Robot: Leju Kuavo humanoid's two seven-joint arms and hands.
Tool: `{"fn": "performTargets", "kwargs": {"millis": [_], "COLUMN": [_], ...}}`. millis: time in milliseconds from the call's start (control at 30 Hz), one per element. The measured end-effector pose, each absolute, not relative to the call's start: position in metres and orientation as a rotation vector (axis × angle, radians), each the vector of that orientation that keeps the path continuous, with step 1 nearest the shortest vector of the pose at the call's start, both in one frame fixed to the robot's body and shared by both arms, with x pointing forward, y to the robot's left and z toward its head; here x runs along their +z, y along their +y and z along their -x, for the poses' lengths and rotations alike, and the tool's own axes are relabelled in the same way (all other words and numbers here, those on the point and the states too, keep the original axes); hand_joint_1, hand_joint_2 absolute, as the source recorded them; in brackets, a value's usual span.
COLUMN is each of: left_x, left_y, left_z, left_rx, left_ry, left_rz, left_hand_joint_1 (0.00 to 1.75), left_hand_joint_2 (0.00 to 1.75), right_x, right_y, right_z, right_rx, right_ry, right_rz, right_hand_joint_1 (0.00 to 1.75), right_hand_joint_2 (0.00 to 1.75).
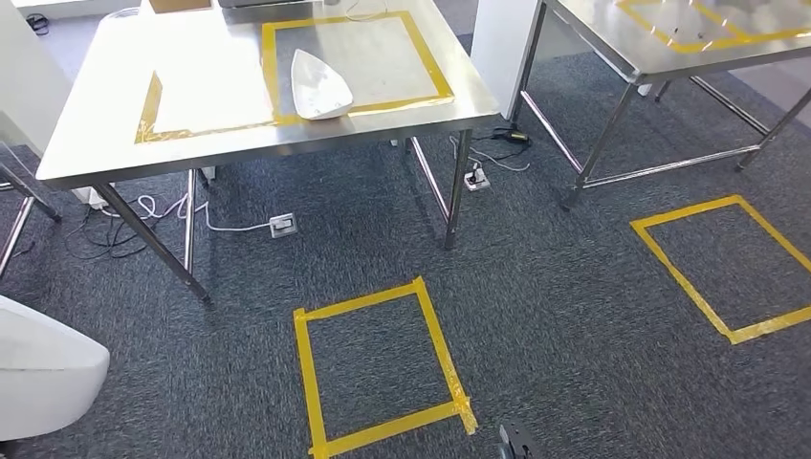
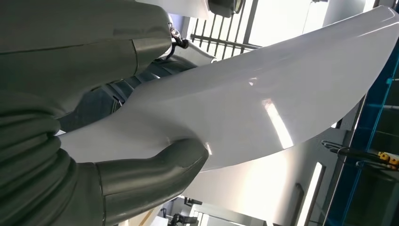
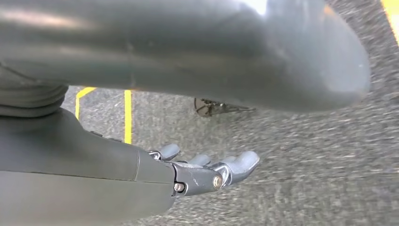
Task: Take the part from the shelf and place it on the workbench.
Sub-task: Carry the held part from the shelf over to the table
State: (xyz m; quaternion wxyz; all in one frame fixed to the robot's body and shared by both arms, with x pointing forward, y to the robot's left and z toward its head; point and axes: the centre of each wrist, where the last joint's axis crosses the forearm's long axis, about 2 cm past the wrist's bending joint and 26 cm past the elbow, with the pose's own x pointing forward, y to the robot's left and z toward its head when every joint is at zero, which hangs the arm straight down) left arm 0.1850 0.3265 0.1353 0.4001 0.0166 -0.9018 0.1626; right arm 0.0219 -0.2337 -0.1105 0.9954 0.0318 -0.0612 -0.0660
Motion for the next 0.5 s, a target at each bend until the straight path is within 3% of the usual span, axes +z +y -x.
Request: {"fn": "performTargets", "kwargs": {"millis": [500], "left_x": [0.1366], "left_y": [0.3242], "left_z": [-0.1876], "left_rx": [0.412], "left_ry": [-2.29], "left_rz": [-0.032], "left_hand_joint_1": [1.75], "left_hand_joint_2": [1.75], "right_x": [-0.1109], "right_y": [-0.237], "right_z": [-0.0205], "right_rx": [-0.132], "right_ry": [-0.119], "right_rz": [-0.058], "right_hand_joint_1": [0.0], "right_hand_joint_2": [0.0]}}
